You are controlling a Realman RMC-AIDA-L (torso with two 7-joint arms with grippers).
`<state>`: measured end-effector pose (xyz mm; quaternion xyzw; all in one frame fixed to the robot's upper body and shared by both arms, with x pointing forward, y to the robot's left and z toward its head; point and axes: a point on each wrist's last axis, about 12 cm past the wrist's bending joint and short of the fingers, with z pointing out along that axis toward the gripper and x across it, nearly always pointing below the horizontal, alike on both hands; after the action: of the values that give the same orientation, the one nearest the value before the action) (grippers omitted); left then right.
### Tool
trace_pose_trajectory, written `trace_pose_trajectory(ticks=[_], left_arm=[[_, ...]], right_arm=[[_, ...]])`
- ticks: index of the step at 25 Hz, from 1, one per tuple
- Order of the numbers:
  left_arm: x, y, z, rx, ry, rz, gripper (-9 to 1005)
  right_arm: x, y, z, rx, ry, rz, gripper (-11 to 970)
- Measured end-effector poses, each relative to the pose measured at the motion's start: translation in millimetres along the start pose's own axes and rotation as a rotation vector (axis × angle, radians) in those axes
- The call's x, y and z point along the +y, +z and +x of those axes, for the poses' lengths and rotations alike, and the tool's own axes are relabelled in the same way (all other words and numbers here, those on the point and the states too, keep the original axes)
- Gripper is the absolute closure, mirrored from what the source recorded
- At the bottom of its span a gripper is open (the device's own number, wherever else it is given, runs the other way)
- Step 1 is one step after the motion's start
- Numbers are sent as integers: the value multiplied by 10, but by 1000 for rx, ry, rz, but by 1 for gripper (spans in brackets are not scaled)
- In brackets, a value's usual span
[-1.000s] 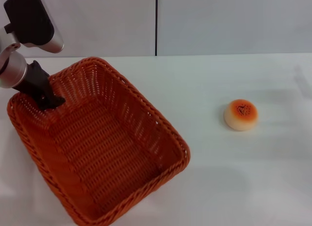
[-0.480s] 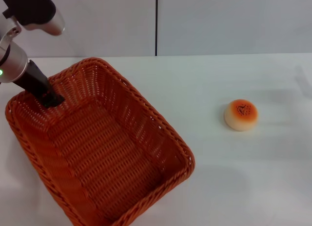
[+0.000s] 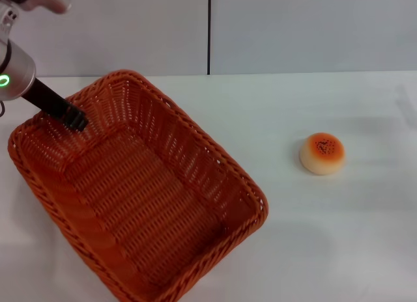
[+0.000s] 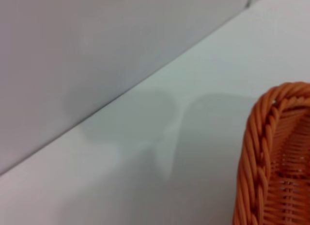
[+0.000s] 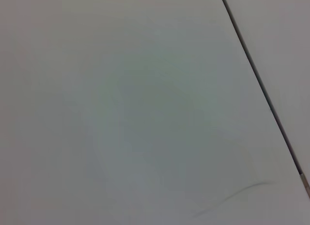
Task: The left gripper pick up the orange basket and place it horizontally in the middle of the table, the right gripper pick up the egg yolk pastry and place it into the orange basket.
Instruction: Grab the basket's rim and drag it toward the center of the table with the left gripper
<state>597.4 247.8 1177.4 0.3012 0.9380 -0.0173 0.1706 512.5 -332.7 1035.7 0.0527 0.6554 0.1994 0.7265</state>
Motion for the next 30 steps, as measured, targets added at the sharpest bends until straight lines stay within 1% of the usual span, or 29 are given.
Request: trace_pose_trajectory(ticks=[1,2,3,4,7,8,9,10,11,12,13,14,16,18,19,22,23,24,27,28,30], left_arm=[[9,-16,-16,3,-54,7,771],[9,-16,-16,3,-54,7,772],[4,-12,-22,14,-90,12,773],[4,-12,-22,14,-90,12,773],[2,-10,-28,13,-145,17,776],[20,-19,-30,-1,-190,24,777],[20,-19,-30,-1,-190,24,778],[49,-34,-28,-22,-246,39,779],[49,-34,-28,-22,-246,39,780],[66,-42,-24,-35,-279,49,781],[100,-44,-14,-55,-339,53,782],[100,-44,-14,-55,-339,53,782],[123,-37,-10,-74,-383,58,784],[158,11,12,-76,-432,81,786],[158,11,12,-76,-432,81,787],[204,78,37,-66,-479,100,791],[251,116,75,-62,-512,100,792],[251,116,75,-62,-512,100,794],[323,138,142,-54,-553,86,801],[368,133,183,-49,-575,73,804],[386,126,200,-50,-587,73,810]], right_arm=[[-8,5,-10,-1,-5,0,273],[-8,5,-10,-1,-5,0,273],[-20,6,-22,-5,-11,4,273],[-20,6,-22,-5,-11,4,273],[-33,7,-35,-11,-14,10,274],[-43,12,-50,-14,-19,10,274],[-43,12,-50,-14,-19,10,274],[-49,15,-62,-17,-24,9,274],[-57,16,-75,-21,-29,8,274],[-67,12,-88,-24,-35,7,274],[-90,6,-111,-28,-46,9,275],[-90,6,-111,-28,-46,9,275],[-122,10,-139,-28,-62,14,275],[-171,9,-181,-27,-87,23,275],[-171,9,-181,-27,-87,23,275],[-213,-9,-232,-35,-108,24,276],[-252,-21,-270,-38,-119,23,276],[-252,-21,-270,-38,-119,23,276],[-304,-34,-309,-35,-129,26,277],[-330,-42,-327,-34,-133,29,277],[-341,-44,-335,-34,-135,29,277]])
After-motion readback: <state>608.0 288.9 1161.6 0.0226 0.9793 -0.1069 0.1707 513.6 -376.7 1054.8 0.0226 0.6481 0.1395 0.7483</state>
